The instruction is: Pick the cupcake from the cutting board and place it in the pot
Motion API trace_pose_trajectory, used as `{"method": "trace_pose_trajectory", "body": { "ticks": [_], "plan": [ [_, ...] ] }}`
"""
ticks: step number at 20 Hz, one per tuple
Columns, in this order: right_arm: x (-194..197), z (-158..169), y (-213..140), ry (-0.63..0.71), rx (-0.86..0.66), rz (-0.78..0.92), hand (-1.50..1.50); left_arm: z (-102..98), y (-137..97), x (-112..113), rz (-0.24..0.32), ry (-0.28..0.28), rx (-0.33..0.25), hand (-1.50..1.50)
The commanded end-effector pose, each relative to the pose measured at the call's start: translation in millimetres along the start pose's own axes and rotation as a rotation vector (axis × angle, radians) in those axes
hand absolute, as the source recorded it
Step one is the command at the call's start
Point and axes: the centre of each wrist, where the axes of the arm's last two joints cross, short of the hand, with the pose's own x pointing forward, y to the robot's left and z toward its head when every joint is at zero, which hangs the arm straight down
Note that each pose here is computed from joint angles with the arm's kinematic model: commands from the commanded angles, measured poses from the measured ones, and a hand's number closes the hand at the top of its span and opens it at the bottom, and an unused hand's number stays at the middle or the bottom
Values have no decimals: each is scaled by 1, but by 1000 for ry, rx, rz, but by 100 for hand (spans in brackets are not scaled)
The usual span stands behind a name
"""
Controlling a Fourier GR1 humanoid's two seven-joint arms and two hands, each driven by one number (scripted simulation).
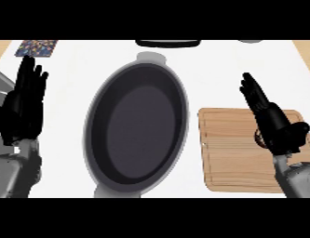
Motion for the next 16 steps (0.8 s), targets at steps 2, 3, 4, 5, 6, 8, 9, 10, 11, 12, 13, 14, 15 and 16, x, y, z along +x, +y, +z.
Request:
{"method": "trace_pose_trajectory", "body": {
  "ticks": [2,3,4,5,6,8,9,10,11,12,13,14,15,16],
  "plan": [
    [-7,-1,-21,39,-194,47,150,9,30,-15,-159,82,-3,0],
    [-4,-5,-36,58,-272,68,150,13,31,-24,-255,104,9,0],
    [0,-10,-43,63,-340,87,150,13,47,-34,-328,165,4,0],
    [-13,-7,-55,105,-435,96,150,10,57,-33,-404,182,-4,0],
    [-6,-6,-64,95,-506,97,150,12,77,-42,-492,234,18,0],
    [-21,17,-128,103,-769,475,150,13,55,-39,-385,307,30,0],
    [-20,14,-128,53,-877,475,-150,15,60,-39,-413,331,33,0],
    [-31,17,-115,54,-922,480,-150,12,62,-37,-424,360,32,0],
    [-34,16,-106,30,-953,493,-150,12,68,-36,-445,380,24,0],
    [-46,19,-86,14,-959,520,-150,17,56,-39,-441,389,5,0],
    [-59,31,-72,29,-961,540,-150,23,69,-39,-456,400,6,0],
    [-57,30,-63,12,-964,555,-150,26,61,-44,-461,414,0,0],
    [-61,31,-53,18,-972,564,-150,24,73,-44,-468,418,15,0],
    [-56,29,-63,18,-999,600,-150,31,58,-48,-460,433,-7,0]
  ]
}}
